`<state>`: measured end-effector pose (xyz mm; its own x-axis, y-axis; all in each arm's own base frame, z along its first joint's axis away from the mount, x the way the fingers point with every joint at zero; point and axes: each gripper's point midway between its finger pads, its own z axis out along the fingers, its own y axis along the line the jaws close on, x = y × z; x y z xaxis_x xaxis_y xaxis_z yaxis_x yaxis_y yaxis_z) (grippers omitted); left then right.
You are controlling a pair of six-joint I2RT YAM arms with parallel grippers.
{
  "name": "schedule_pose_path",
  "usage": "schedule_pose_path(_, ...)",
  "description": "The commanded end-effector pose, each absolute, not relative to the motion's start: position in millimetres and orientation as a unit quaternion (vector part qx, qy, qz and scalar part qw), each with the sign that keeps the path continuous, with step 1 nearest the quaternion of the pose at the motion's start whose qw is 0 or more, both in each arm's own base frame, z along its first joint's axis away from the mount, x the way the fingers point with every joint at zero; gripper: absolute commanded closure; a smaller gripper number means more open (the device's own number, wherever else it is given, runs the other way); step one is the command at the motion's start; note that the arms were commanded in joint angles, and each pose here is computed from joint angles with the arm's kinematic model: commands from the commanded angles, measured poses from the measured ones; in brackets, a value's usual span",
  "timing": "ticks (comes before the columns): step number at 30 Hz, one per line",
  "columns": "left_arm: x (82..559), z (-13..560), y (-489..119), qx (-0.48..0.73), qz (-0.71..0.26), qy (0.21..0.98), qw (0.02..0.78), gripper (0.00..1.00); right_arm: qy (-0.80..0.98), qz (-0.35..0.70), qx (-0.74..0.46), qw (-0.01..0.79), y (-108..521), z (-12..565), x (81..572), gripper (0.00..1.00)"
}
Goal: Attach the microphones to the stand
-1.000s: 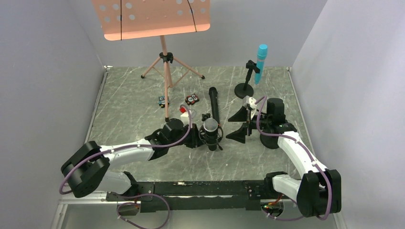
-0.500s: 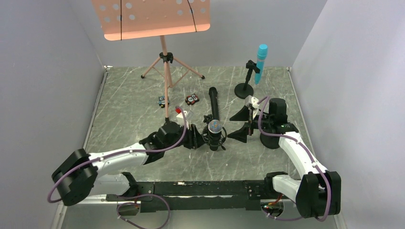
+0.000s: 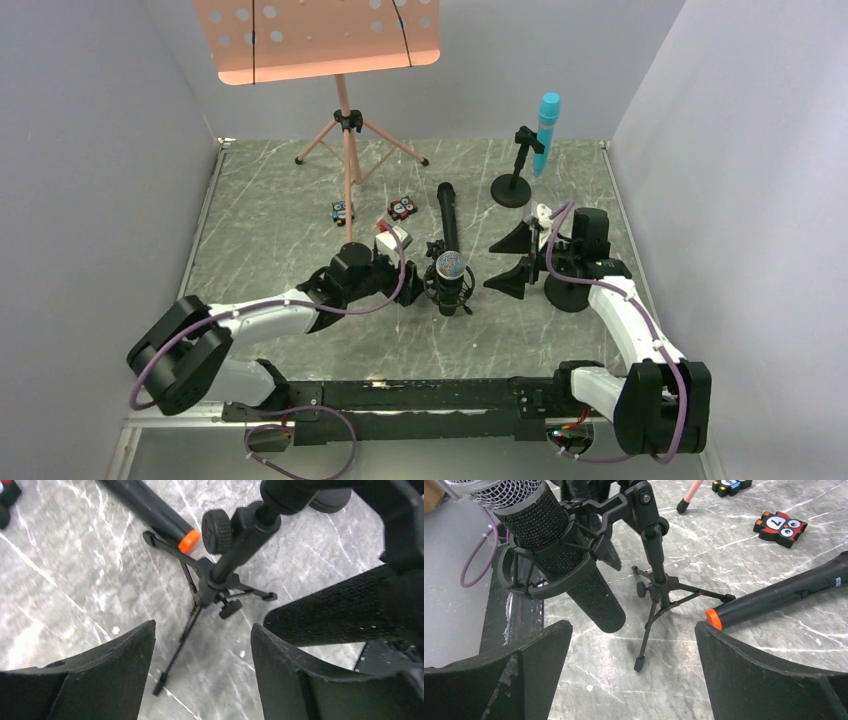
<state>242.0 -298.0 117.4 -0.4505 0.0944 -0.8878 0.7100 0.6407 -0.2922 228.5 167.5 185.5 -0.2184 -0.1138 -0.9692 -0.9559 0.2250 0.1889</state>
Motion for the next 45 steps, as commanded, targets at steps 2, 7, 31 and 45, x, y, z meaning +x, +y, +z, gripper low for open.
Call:
schedule_pose_path(2, 259, 155, -319, 0.320, -0.392, 0.671, 0.541, 0.28, 0.611, 0.458, -0.435, 0.477, 161, 195, 230, 0.00)
schedule_pose_path(7, 260, 159, -336, 0.324, -0.437, 0.641, 0.542, 0.33, 0.616, 0.456, -0.428, 0.479, 157, 193, 233, 0.00)
schedule_pose_path(31, 268, 145, -376, 0.334, -0.483, 0.615, 0.526, 0.78, 0.604, 0.452, -0.441, 0.485, 157, 201, 229, 0.00)
schedule_pose_path(45, 257, 193, -311, 0.281, -0.406, 0.614, 0.616, 1.00, 0.598, 0.442, -0.450, 0.494, 156, 207, 226, 0.00)
